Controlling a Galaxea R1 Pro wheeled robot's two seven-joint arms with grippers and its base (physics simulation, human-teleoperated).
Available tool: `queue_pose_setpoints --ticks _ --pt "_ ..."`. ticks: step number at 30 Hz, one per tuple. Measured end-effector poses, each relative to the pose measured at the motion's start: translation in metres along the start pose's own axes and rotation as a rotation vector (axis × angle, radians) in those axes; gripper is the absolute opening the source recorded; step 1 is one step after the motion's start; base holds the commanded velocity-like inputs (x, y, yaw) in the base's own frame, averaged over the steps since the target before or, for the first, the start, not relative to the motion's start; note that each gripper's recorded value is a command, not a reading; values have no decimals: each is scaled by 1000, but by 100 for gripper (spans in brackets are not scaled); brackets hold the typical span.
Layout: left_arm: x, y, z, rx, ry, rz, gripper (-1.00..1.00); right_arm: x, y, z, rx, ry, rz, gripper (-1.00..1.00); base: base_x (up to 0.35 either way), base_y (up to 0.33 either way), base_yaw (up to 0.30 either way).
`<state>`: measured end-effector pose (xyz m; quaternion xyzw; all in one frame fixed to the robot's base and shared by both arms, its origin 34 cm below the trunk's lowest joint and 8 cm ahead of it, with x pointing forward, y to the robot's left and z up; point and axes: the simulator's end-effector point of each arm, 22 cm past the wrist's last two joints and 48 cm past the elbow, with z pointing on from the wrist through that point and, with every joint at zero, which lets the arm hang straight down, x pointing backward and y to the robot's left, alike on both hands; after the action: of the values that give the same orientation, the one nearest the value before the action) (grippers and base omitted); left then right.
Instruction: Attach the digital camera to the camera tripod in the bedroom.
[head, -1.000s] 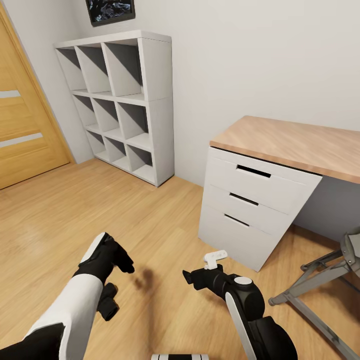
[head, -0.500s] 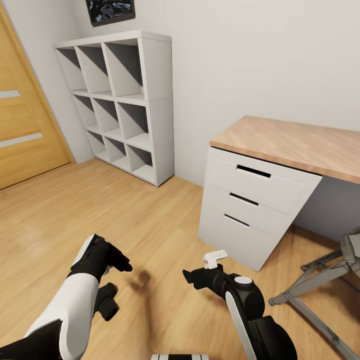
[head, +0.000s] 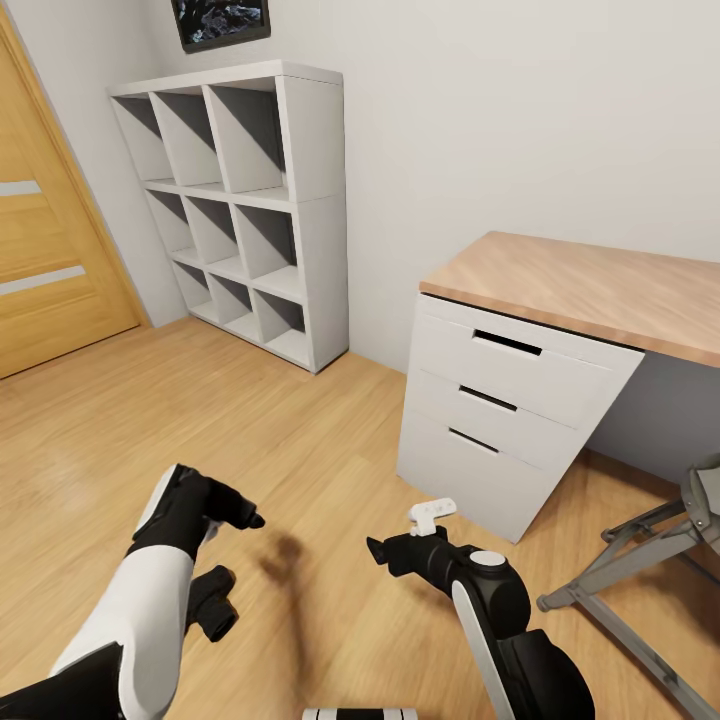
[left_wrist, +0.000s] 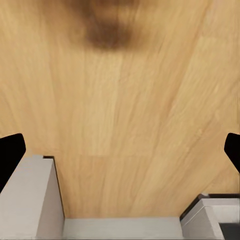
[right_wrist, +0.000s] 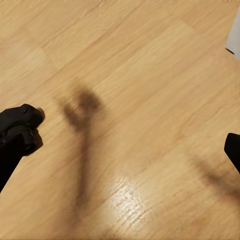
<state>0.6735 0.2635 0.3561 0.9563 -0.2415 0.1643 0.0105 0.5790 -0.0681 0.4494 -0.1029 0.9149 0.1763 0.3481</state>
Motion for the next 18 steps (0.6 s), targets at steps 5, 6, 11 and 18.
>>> queue_pose_setpoints --ticks 5,6,11,18 --pt "2 -3 -2 -7 29 -38 100 0 1 0 -1 0 0 100 0 0 0" --pt "3 -4 -2 -7 34 -46 100 0 1 0 -1 -1 -1 100 0 0 0" --pt "2 -8 -2 3 45 -72 100 -1 1 0 -1 -1 -1 100 0 0 0" --pt "-10 -27 2 60 45 -139 100 -1 1 0 -2 -1 1 100 0 0 0"
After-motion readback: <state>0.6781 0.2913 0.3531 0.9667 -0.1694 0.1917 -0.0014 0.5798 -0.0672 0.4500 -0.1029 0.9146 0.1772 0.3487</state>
